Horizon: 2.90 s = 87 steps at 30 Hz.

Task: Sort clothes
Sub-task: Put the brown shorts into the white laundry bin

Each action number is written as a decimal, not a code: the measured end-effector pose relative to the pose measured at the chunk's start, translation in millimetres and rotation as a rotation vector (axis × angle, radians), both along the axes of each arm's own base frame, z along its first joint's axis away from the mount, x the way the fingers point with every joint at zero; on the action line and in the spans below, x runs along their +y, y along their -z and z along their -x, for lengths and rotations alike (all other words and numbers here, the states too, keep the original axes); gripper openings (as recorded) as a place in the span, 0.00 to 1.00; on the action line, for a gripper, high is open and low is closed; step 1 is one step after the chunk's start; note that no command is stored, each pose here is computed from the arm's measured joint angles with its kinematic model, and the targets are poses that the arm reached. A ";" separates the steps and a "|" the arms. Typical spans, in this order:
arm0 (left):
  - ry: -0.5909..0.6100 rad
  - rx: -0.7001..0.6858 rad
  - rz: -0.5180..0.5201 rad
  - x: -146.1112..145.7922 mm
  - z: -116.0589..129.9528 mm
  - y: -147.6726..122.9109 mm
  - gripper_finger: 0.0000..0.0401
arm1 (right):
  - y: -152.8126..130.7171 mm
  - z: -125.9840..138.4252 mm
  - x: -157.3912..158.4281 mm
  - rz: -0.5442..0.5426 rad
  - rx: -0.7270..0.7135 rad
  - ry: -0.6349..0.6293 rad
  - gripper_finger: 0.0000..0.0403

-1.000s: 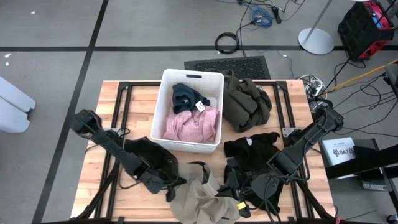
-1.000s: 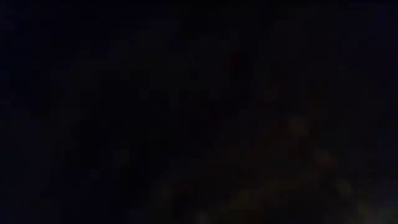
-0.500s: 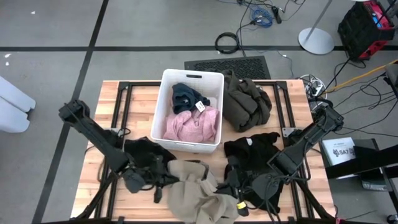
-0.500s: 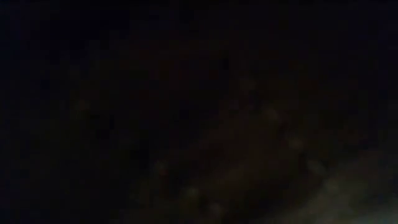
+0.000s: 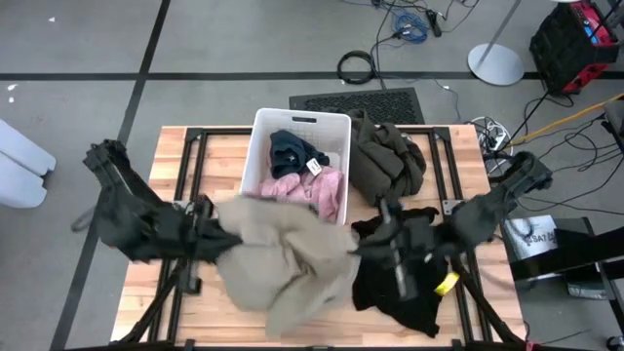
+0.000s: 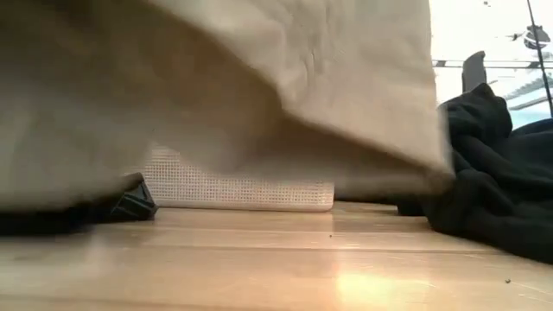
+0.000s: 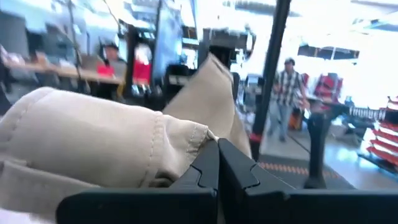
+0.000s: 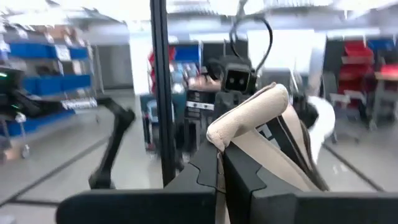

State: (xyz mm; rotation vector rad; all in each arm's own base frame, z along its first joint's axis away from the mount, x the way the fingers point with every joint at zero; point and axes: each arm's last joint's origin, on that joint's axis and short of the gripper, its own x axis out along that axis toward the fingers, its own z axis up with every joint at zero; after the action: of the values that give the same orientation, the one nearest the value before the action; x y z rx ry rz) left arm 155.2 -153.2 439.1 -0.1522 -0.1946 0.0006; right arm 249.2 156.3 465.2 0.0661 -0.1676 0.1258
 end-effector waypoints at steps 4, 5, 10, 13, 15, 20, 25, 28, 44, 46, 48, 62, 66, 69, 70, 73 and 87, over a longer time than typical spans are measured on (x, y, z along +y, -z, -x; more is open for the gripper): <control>-0.021 -0.026 -0.048 10.2 8.3 -19.8 0.00 | -8.1 9.0 -16.4 0.044 -0.006 -0.047 0.00; -0.019 -0.009 -0.065 10.0 8.1 -17.7 0.00 | -5.8 8.9 -16.9 0.041 0.020 -0.074 0.00; 0.053 0.226 -0.120 -7.4 1.7 26.3 0.00 | 33.2 -4.4 -0.5 0.005 0.335 -0.242 0.00; 0.103 0.387 -0.081 -26.9 -6.6 68.6 0.00 | 68.6 -23.1 24.3 -0.074 0.522 -0.241 0.00; 0.142 0.457 -0.051 -43.9 -10.3 94.0 0.00 | 89.7 -35.9 46.3 -0.117 0.576 -0.261 0.00; 0.243 0.568 -0.035 -91.2 -11.6 136.1 0.00 | 136.0 -50.5 99.5 -0.110 0.631 -0.333 0.00; 0.187 0.630 0.012 -114.5 -14.7 169.5 0.00 | 175.3 -60.5 114.7 -0.151 0.730 -0.176 0.00; 0.121 0.693 0.026 -116.1 -16.1 187.5 0.00 | 195.7 -66.2 102.9 -0.220 0.828 0.030 0.00; -0.142 1.000 0.102 -93.6 -4.4 227.2 0.03 | 267.9 -95.5 48.0 -0.463 1.265 0.397 0.02; -0.138 1.001 0.087 -93.5 -4.3 227.2 0.07 | 275.4 -98.6 46.2 -0.470 1.290 0.406 0.06; -0.125 1.004 0.047 -93.5 -4.3 227.2 0.13 | 279.1 -100.3 44.6 -0.472 1.306 0.409 0.11; 0.026 0.895 -0.096 -91.3 -6.4 159.9 0.34 | 290.5 -101.3 42.8 -0.272 1.317 0.398 0.59; 0.034 0.801 -0.106 -80.7 -1.4 132.0 0.34 | 310.7 -108.2 44.3 -0.171 1.325 0.379 0.67; -0.006 0.725 -0.149 -73.7 0.6 121.1 0.34 | 327.7 -115.2 42.3 -0.121 1.339 0.370 0.69; -0.028 0.701 -0.168 -72.0 0.9 119.2 0.34 | 331.7 -117.2 41.3 -0.115 1.344 0.369 0.70; -0.101 0.637 -0.236 -69.0 0.4 116.4 0.34 | 346.6 -122.2 37.5 -0.118 1.392 0.353 0.68; -0.196 0.546 -0.352 -63.8 5.8 108.6 0.34 | 318.5 -117.3 33.7 -0.236 1.400 0.296 0.04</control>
State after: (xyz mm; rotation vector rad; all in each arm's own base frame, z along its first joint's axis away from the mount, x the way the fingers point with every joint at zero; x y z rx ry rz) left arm 149.4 -217.0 330.5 0.2201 0.3363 0.1997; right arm 366.5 190.0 146.7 0.3444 1.2054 -0.2525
